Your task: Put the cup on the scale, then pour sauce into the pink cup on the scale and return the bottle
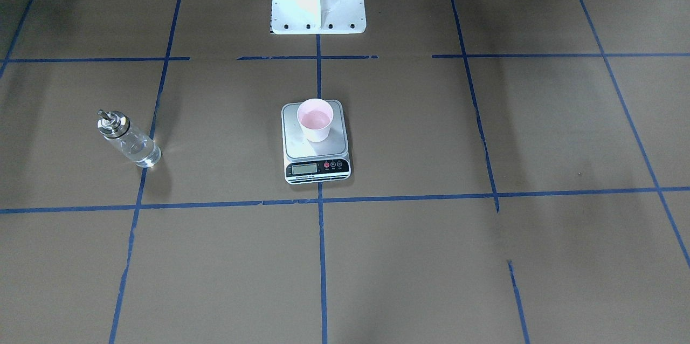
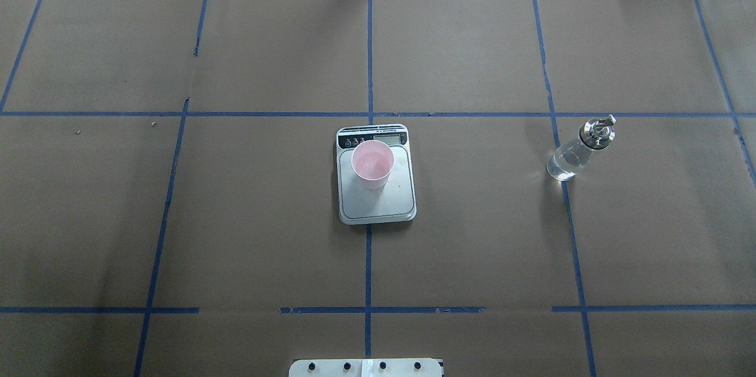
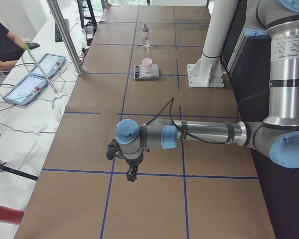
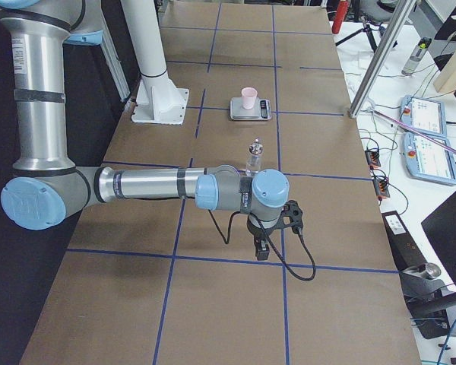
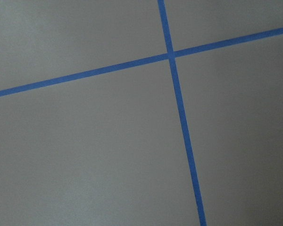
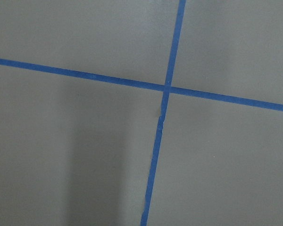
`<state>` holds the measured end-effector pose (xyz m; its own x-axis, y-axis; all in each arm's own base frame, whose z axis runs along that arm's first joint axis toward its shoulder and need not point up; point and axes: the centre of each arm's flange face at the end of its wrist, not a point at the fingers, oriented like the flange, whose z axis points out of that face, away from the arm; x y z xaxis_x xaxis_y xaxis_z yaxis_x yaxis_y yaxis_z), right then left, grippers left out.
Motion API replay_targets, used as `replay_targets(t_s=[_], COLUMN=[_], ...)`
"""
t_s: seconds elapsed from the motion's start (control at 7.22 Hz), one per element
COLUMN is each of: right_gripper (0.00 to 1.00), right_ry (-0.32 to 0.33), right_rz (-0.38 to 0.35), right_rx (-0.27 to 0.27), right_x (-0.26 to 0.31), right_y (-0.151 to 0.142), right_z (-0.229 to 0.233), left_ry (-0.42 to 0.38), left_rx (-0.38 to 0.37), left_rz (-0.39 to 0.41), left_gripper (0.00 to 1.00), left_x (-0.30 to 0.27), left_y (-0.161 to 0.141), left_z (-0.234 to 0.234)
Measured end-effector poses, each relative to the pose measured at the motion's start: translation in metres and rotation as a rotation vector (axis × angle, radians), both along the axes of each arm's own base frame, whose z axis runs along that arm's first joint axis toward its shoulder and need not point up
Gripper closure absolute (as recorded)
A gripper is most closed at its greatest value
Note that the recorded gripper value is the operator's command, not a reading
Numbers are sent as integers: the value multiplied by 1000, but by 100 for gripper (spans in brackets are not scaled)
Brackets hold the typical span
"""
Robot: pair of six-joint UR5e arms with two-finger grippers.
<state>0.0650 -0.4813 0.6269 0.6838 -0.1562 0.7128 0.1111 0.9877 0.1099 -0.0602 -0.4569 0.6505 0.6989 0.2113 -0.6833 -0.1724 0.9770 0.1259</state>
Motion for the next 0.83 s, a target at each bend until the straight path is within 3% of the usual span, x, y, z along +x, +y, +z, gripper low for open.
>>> replay_targets(t_s=[0.83], right_gripper=[0], right_ry=[-4], right_rz=[1], right_rx=[-9], right_x=[0], right_y=[1], right_z=[4], left_ry=[-6], left_rx=[-6], left_rz=[-3], left_gripper=[0], left_x=[0], left_y=[-4], left_z=[3])
